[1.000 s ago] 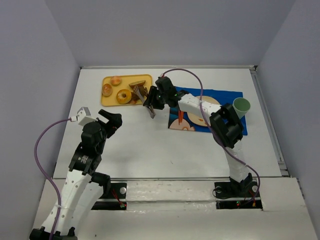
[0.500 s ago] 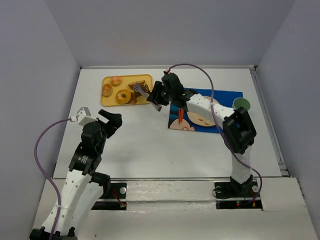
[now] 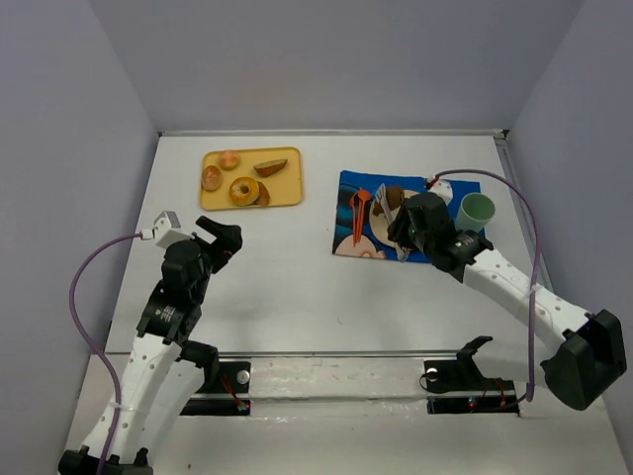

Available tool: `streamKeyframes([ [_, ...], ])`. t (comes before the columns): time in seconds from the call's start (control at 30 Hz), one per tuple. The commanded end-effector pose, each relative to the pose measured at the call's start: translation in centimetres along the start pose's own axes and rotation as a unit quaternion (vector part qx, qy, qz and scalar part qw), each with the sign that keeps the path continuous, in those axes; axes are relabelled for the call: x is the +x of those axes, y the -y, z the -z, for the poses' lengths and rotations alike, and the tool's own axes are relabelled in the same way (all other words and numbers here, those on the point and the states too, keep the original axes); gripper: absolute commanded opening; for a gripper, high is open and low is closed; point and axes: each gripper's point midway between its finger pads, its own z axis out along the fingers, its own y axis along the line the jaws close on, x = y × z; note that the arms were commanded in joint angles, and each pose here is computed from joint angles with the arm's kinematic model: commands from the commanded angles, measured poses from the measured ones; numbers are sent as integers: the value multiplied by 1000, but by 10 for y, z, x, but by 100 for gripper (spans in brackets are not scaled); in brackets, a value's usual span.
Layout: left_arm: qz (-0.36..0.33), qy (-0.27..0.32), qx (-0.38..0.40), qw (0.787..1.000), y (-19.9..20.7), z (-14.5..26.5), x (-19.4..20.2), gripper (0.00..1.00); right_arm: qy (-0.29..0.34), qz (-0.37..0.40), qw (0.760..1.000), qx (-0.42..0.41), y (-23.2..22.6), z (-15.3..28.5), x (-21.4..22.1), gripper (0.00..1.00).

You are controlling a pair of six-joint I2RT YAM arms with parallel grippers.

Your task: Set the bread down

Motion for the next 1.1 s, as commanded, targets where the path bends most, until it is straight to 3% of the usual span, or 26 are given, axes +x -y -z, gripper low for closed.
streamKeyframes([
  [0.0, -4, 1, 21, 1000, 9, -1, -1, 99, 6, 17, 995, 99, 60, 25, 14, 32],
  [0.17, -3, 0, 25, 1000, 10, -1, -1, 99, -3, 16, 990, 140, 85, 25, 25, 38],
  [0.27, -4, 2, 26, 1000, 11, 0, -2, 99, -15, 21, 989, 148, 85, 19, 30, 52],
  [0.5, -4, 2, 26, 1000, 11, 1, -2, 99, 12, 24, 989, 146, 78, 29, 6, 66],
  [0.63, -4, 3, 25, 1000, 11, 0, -3, 99, 28, 26, 989, 142, 77, 43, -7, 67],
  [0.8, -4, 3, 25, 1000, 11, 0, -3, 99, 49, 26, 993, 103, 67, 64, -22, 58],
  [0.9, -4, 3, 24, 1000, 11, 0, -3, 99, 55, 63, 995, 48, 53, 75, -28, 55],
  [1.07, -3, 4, 28, 1000, 13, 0, -4, 99, 8, 130, 985, -111, -1, 67, -6, 55],
])
